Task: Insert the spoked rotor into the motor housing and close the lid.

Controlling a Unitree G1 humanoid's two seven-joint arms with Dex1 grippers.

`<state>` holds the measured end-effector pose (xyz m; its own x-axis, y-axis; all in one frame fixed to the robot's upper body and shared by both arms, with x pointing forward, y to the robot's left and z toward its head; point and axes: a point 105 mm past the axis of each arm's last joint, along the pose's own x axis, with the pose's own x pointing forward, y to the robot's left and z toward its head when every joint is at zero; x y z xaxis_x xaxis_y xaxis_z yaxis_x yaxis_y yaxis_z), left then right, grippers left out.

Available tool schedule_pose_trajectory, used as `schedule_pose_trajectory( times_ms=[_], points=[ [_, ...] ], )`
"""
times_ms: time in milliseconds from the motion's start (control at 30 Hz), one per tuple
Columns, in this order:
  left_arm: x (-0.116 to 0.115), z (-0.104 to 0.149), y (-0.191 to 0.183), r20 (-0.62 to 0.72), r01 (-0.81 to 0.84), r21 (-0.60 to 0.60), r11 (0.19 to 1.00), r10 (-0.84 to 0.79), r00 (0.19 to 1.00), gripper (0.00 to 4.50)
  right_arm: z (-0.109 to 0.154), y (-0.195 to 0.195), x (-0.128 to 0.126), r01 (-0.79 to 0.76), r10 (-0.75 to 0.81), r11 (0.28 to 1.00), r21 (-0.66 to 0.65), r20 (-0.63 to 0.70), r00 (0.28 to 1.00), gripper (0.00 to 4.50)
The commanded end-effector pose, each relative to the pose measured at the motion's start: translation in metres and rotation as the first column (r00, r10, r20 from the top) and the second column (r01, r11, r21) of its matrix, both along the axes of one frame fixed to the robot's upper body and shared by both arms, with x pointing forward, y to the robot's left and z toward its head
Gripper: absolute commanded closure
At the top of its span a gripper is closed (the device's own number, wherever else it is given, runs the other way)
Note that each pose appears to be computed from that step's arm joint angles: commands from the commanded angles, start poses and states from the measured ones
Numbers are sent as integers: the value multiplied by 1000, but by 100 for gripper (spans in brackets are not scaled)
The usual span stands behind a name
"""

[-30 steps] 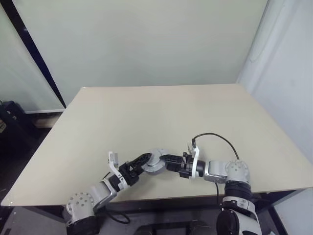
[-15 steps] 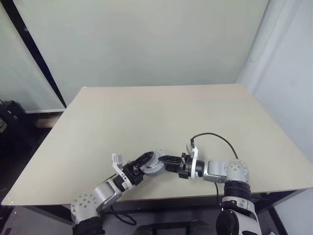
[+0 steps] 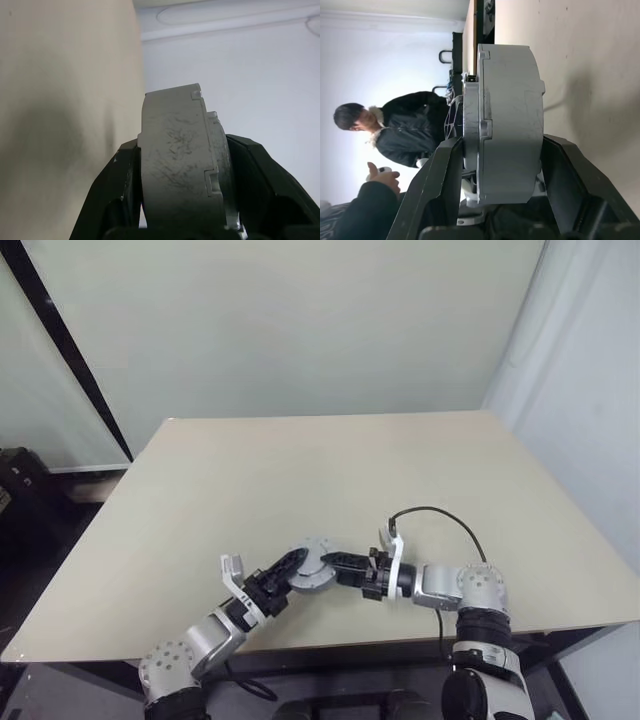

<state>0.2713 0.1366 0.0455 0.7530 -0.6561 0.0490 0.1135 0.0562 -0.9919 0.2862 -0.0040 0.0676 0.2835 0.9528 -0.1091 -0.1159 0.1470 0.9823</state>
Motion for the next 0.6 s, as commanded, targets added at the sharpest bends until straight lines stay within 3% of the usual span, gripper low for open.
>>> schedule_pose_trajectory(
  times_ms=[33, 167, 200, 367, 467, 600],
  points=[
    [0, 0, -11, -3, 45, 14, 999, -45, 999, 238, 29, 19, 2, -17, 7, 995, 95, 99, 995, 150],
    [2, 1, -10, 6, 36, 7, 999, -36, 999, 250, 27, 17, 8, 30, -37, 995, 99, 69, 997, 9],
    [3, 2, -10, 9, 32, 4, 999, -32, 999, 250, 24, 16, 10, 45, -50, 995, 87, 58, 997, 0],
    [7, 2, -6, 23, 5, 18, 1000, -6, 1000, 250, 24, 14, 11, 49, -54, 996, 71, 78, 995, 0],
    [15, 4, 5, 54, -62, 66, 996, 58, 997, 250, 22, 11, 15, 85, -78, 996, -27, 200, 977, 0],
    [30, 19, 30, 147, -177, 177, 968, 151, 977, 250, 18, 6, 20, 133, -55, 979, -152, 431, 901, 0]
  ],
)
